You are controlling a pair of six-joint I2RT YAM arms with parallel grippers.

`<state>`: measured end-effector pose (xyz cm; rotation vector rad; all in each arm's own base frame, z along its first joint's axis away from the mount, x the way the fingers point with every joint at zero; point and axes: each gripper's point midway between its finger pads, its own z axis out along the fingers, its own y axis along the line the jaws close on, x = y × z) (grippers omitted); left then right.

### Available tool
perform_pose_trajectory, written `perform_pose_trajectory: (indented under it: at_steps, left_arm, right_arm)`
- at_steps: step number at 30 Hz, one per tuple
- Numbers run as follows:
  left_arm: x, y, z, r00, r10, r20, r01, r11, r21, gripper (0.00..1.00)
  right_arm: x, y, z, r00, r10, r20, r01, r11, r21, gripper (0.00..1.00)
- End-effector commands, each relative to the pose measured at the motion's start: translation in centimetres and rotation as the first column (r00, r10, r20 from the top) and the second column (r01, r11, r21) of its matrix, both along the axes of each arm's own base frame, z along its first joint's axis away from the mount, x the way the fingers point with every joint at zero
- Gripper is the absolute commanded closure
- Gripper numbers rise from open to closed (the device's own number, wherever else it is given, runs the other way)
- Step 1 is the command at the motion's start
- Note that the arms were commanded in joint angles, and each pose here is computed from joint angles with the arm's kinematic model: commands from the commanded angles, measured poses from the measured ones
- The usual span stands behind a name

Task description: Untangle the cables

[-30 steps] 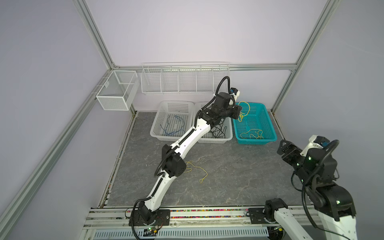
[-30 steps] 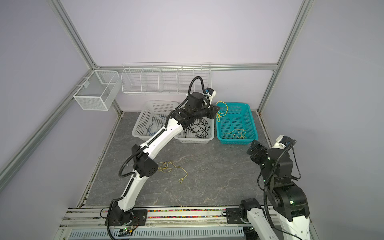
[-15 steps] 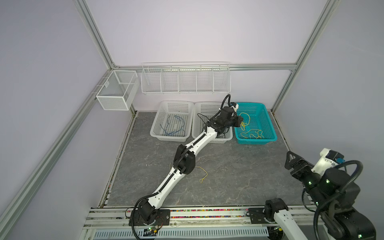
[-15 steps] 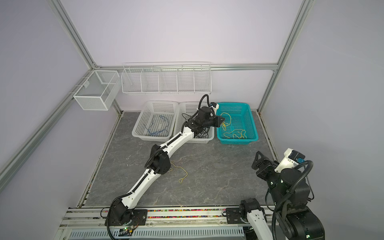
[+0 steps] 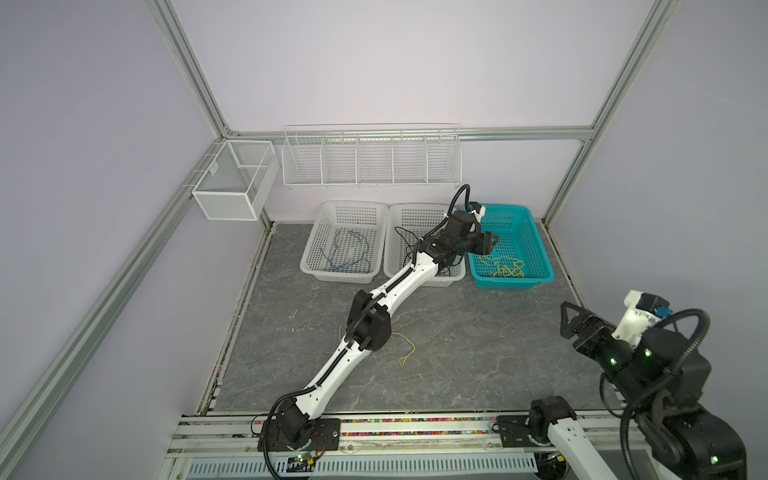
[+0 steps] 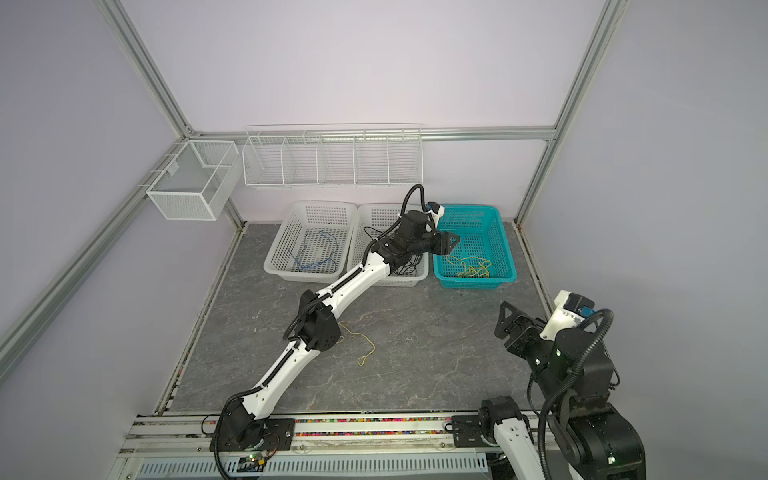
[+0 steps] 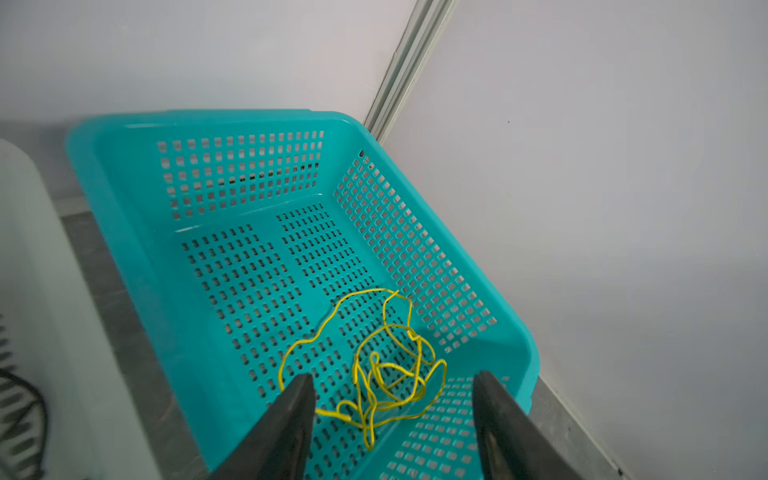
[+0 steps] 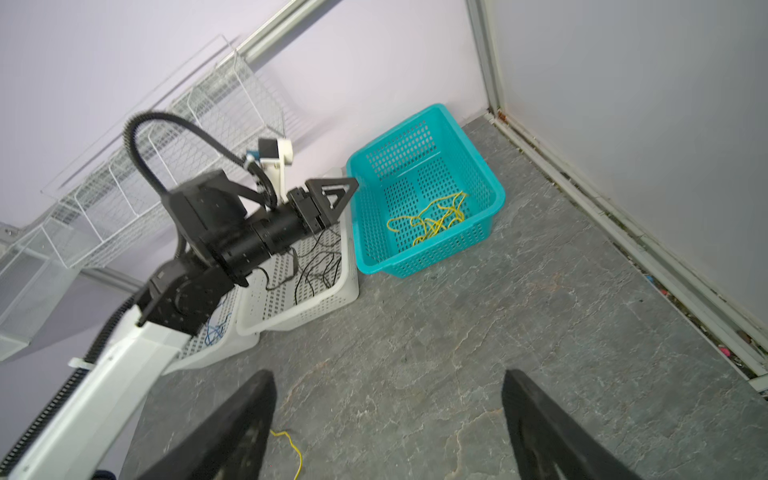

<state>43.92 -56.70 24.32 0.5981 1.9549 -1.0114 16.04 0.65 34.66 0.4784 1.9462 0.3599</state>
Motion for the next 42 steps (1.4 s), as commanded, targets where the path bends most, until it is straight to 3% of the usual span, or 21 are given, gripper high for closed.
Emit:
perform_pose_trajectory:
  at_steps: [1,7,14,19,21,32,42]
  left_arm:
    - [-1.6,5.0,9.7,0.988,0.06,0.145,-0.062,0.998,0.012,0.31]
    - [-4.6,15.9,12.4,0.959,0.236,0.155,-0.23,0.972,-0.052,0.23]
    - [-10.4,25.8,7.6,0.936,0.349,0.037,-0.348,0.937,-0.017,0.22]
    - [-14.0,32.3,3.9,0.894,0.448,-0.019,-0.447,0.894,0.02,0.19]
    - [-15.3,34.6,2.4,0.874,0.484,-0.039,-0.483,0.875,0.037,0.18]
    - [-20.0,42.7,-3.8,0.781,0.616,-0.106,-0.604,0.787,0.124,0.14]
    - [-22.3,44.7,-10.0,0.725,0.65,-0.229,-0.622,0.76,0.188,0.12]
  right_arm:
    - [1.8,3.6,-2.4,0.976,0.186,-0.117,-0.182,0.982,0.042,0.12]
    - [3.8,9.6,-7.6,0.868,0.44,-0.23,-0.396,0.893,0.212,0.09]
    - [4.7,16.7,-13.4,0.738,0.572,-0.357,-0.556,0.816,0.157,0.06]
    - [4.9,21.6,-18.1,0.663,0.609,-0.435,-0.615,0.774,0.147,0.01]
    - [5.0,23.9,-19.8,0.626,0.623,-0.469,-0.642,0.753,0.142,0.05]
    - [6.3,31.4,-26.3,0.517,0.646,-0.561,-0.685,0.706,0.182,0.3]
    - [5.6,33.3,-30.9,0.46,0.615,-0.64,-0.684,0.705,0.187,0.46]
